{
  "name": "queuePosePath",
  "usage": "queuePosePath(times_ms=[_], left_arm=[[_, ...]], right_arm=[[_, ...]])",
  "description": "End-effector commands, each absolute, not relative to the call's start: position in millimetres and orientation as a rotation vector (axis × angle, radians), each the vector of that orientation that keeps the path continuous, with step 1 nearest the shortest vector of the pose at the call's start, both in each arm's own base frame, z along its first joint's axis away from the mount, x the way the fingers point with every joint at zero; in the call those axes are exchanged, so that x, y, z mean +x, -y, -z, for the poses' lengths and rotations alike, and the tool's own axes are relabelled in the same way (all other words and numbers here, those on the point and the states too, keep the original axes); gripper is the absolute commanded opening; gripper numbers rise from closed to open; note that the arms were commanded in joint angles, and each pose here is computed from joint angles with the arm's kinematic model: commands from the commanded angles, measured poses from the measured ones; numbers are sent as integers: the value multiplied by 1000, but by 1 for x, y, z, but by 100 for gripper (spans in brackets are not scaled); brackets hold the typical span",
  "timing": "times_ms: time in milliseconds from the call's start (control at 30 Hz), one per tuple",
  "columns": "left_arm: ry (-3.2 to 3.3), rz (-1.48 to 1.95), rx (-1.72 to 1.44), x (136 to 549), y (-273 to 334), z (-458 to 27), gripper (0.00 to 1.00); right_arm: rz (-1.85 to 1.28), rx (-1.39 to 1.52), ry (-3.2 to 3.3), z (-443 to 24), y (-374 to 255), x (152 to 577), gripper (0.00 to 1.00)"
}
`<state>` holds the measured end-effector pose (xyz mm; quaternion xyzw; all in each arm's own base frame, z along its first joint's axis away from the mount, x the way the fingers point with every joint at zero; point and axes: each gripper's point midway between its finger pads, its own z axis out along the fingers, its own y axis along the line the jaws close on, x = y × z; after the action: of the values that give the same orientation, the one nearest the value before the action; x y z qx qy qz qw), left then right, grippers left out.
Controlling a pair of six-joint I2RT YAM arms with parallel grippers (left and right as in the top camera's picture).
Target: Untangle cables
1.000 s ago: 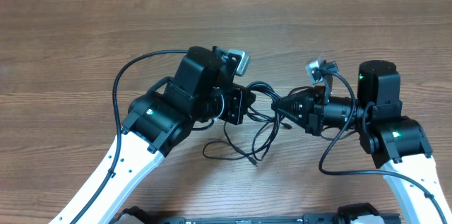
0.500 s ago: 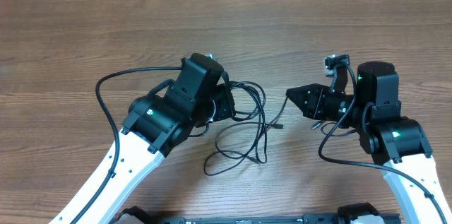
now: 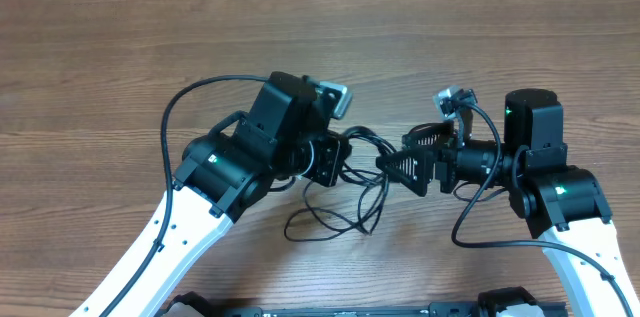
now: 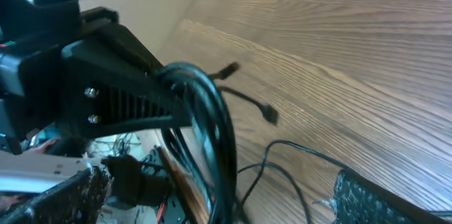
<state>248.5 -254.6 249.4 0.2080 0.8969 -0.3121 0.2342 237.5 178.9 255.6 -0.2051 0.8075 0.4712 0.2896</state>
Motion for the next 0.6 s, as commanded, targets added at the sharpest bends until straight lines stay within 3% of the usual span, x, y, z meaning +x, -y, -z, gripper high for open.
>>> queuePosePath(times_ms=[0, 67, 133, 167, 200, 267, 567], left_arm=[[-2351, 985, 695, 241, 270, -270, 5], [-2344, 1000, 666, 244, 272, -273, 5], [-2345, 985, 659, 245, 270, -272, 4], [-2353, 962, 638, 248, 268, -271, 4], [-2364, 945, 611, 251, 266, -269, 4], [-2408, 886, 487, 260, 258, -265, 4], [-2568, 441, -291, 280, 178, -227, 4]], right_arm=[[-1281, -609, -2094, -268, -182, 232, 90], [-1284, -607, -2097, -268, -182, 231, 77], [-1285, -607, -2097, -268, -182, 231, 40], [-1283, -607, -2097, -268, -182, 231, 16], [-1280, -605, -2098, -267, -182, 232, 5], [-1269, -585, -2112, -266, -181, 234, 4], [-1031, 2, -2356, -234, -143, 273, 4]])
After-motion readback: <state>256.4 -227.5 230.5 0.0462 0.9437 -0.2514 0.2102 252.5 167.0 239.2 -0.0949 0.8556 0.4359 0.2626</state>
